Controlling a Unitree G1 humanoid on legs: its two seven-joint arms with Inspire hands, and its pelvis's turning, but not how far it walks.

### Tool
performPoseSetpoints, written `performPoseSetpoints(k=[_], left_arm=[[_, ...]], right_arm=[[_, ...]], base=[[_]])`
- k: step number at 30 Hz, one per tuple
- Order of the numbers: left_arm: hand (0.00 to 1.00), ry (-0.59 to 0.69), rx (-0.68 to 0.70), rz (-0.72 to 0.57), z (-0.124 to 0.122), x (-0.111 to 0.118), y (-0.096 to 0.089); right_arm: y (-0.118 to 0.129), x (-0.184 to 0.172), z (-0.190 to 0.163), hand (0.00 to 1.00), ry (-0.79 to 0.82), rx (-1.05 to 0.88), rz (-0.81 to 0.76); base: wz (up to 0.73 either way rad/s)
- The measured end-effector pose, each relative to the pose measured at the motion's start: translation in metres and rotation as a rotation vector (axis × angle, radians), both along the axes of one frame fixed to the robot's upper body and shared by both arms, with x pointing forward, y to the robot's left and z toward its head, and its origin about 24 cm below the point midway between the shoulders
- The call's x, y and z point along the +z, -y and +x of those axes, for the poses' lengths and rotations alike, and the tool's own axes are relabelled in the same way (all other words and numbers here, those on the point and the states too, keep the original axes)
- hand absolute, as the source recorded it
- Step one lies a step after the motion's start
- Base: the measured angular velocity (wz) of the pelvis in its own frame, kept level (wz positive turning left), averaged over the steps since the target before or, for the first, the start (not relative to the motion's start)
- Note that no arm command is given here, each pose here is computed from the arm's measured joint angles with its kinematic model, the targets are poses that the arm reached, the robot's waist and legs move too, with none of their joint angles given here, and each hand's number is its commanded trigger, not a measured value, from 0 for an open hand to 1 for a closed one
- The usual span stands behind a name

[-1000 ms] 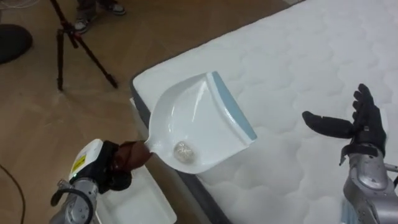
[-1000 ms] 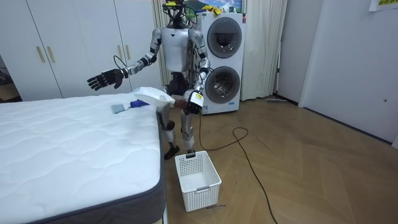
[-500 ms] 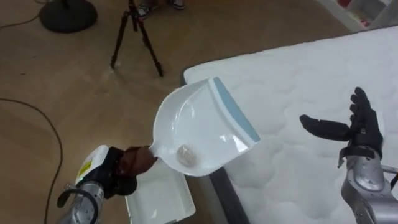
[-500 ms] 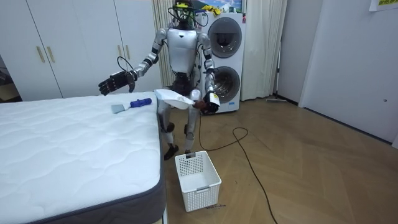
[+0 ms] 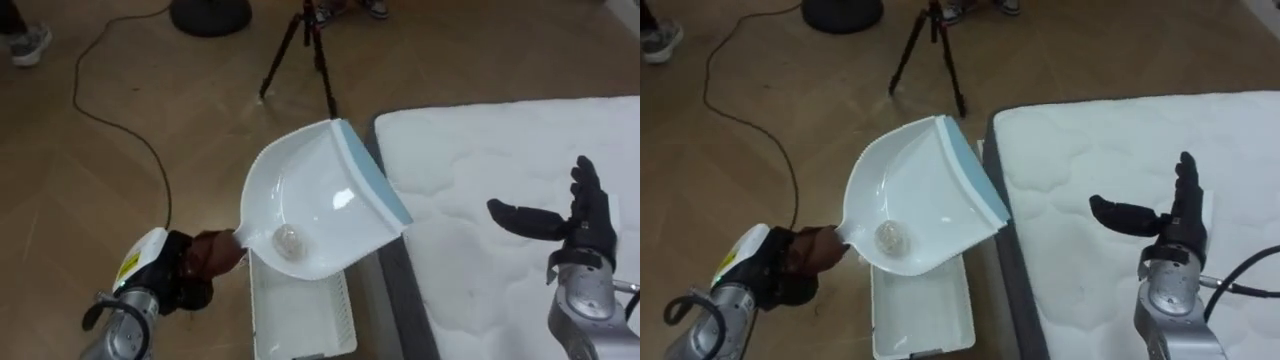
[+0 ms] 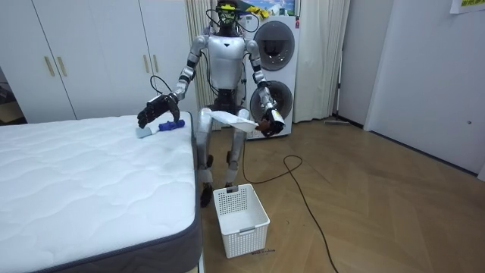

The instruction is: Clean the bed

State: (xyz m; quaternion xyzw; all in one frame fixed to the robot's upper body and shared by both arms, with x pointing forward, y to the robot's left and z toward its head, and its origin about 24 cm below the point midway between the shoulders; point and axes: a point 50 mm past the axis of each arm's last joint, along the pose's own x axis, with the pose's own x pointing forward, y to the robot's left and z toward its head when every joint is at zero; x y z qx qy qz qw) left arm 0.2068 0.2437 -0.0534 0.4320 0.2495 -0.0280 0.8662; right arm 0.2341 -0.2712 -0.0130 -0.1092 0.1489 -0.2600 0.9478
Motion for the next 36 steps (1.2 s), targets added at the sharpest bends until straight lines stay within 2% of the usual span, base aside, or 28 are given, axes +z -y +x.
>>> performPoseSetpoints(k=[5,10,14,21,26,30,36], left_arm=[[1.0,-0.003,-0.006,0.074,0.001,0.006,-0.013],[1.0,0.008,-0.021,0.116,0.007,0.012,-0.019],[1.0,-0.057,0.001,0.14,-0.002,0.0,-0.026],[1.0,-0.067,0.002,0.15,-0.004,-0.004,-0.026],[1.0,-0.061,-0.02,0.21,-0.005,-0.003,-0.027],[1.0,-0.05,-0.036,0.229,0.005,-0.001,-0.028],[1.0,-0.006,-0.056,0.297,0.027,0.017,-0.042]], right_arm=[[0.003,0.002,-0.002,0.0,0.016,-0.002,-0.013],[0.005,0.007,0.001,0.0,0.046,0.01,-0.028],[0.003,0.009,0.005,0.0,0.051,0.05,-0.024],[0.008,0.0,0.004,0.0,0.003,0.05,-0.004],[0.006,-0.004,0.004,0.0,-0.025,0.065,-0.024],[0.009,-0.009,0.007,0.0,-0.051,0.048,-0.027],[0.012,-0.015,0.008,0.0,-0.085,0.008,-0.059]], base=[[0.47],[0.37],[0.12],[0.33],[0.1],[0.05],[0.01]])
